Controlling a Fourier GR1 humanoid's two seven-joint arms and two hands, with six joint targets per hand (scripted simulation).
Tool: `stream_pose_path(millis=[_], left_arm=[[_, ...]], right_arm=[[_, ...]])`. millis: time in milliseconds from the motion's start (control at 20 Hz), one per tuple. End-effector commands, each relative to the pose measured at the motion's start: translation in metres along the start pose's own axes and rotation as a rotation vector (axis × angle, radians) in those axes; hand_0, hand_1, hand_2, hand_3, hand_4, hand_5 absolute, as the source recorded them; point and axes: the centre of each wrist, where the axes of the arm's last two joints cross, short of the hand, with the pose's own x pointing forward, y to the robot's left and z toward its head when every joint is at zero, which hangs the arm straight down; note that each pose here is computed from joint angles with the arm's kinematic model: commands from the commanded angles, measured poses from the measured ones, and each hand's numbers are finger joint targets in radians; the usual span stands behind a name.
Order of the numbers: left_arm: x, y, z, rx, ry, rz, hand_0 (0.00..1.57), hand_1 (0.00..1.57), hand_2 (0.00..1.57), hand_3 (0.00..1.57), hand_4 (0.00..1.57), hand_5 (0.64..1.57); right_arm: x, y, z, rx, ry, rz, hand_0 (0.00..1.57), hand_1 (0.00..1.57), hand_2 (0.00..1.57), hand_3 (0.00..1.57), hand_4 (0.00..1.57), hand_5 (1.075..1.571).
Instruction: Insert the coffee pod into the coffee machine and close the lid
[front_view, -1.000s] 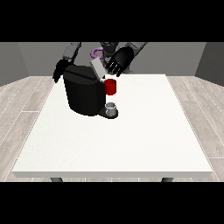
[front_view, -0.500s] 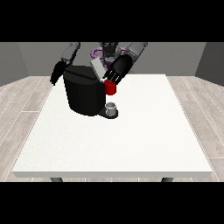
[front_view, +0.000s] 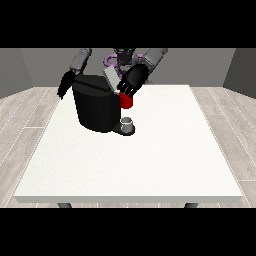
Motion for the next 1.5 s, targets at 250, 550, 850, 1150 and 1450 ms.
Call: stream_pose_path(millis=[250,550,850,1150,1450], left_arm=[[0.009,0.022,0.002,0.040,-0.011,0.001,1.22,1.22,1.26,1.21,0.38,1.571],[-0.001,0.022,0.005,0.052,-0.050,-0.022,1.20,1.20,1.22,1.18,0.36,1.571],[-0.007,0.018,0.008,0.067,-0.017,-0.125,1.21,1.21,1.23,1.13,0.00,1.571],[-0.011,0.014,0.007,0.078,-0.006,-0.198,1.16,1.16,1.18,1.05,0.00,1.571],[-0.011,0.026,0.009,0.115,-0.026,-0.139,1.11,1.11,1.13,0.97,0.00,1.571]], right_arm=[[0.002,-0.005,-0.008,-0.008,-0.008,-0.024,0.00,0.00,0.00,0.00,0.00,1.571],[0.007,-0.002,-0.007,-0.005,-0.007,-0.012,0.00,0.00,0.00,0.00,0.00,1.571],[-0.001,-0.008,-0.003,0.004,0.010,0.007,0.00,0.00,0.00,0.00,0.00,1.571],[0.008,-0.003,-0.005,-0.001,-0.001,-0.002,0.00,0.00,0.00,0.00,0.00,1.571],[0.013,0.005,-0.004,0.008,-0.002,-0.002,0.00,0.00,0.00,0.00,0.00,1.571]])
